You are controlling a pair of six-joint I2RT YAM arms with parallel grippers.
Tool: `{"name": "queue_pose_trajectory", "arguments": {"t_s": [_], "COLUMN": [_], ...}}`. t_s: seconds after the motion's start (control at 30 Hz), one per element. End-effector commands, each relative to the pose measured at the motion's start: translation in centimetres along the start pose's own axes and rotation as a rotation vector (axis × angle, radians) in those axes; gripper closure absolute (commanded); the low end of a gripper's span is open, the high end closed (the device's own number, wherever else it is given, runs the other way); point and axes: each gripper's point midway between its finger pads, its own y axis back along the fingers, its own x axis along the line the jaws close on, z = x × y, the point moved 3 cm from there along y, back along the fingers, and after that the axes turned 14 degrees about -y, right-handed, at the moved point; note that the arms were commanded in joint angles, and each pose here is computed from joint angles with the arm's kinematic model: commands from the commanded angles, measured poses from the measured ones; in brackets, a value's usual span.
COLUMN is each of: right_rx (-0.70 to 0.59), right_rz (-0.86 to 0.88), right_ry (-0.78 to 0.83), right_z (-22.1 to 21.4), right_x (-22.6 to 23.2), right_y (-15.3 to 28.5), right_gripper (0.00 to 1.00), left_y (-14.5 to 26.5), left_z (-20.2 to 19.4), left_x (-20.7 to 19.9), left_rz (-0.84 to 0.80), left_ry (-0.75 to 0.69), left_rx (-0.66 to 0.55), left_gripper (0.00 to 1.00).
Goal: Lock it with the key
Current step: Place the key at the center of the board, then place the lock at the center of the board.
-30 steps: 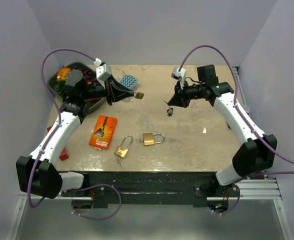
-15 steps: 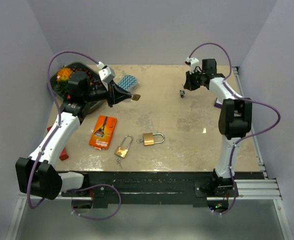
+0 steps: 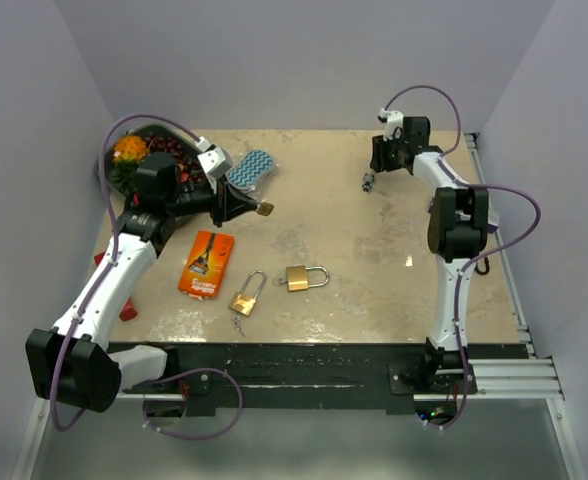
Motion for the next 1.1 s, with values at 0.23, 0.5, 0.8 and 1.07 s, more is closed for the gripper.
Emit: {"name": "queue_pose_trajectory", "arguments": {"t_s": [0.23,0.5,0.8,1.07], "right_rx": [-0.179,-0.107,-0.117,-0.154], "right_rz": [0.24,0.515,0.535,0.507], "right_ry": [0.272,0.576,0.678,0.759], "right_z": [6.6,-3.6,-6.4,-6.2], "right_x": [11.1,27.0,31.8,33.3], "right_y": [14.0,22.7,24.0,23.4], "right_gripper": [0.27,0.13,0.14,0.28], "left_y": [-3.3,-5.7,-5.7,-5.3], "left_z": [-0.7,-1.0,-0.9,-0.9], "left_x": [1.7,1.5,-0.2,-0.7], "left_rz": [-0.051,-0.135,-0.226,-0.221], "left_ry": [0.346,0.645,0.726,0.727], "left_rx": [0.009,-0.021,-0.019,-0.017], "left_gripper": [1.0,1.0,1.0,1.0]}}
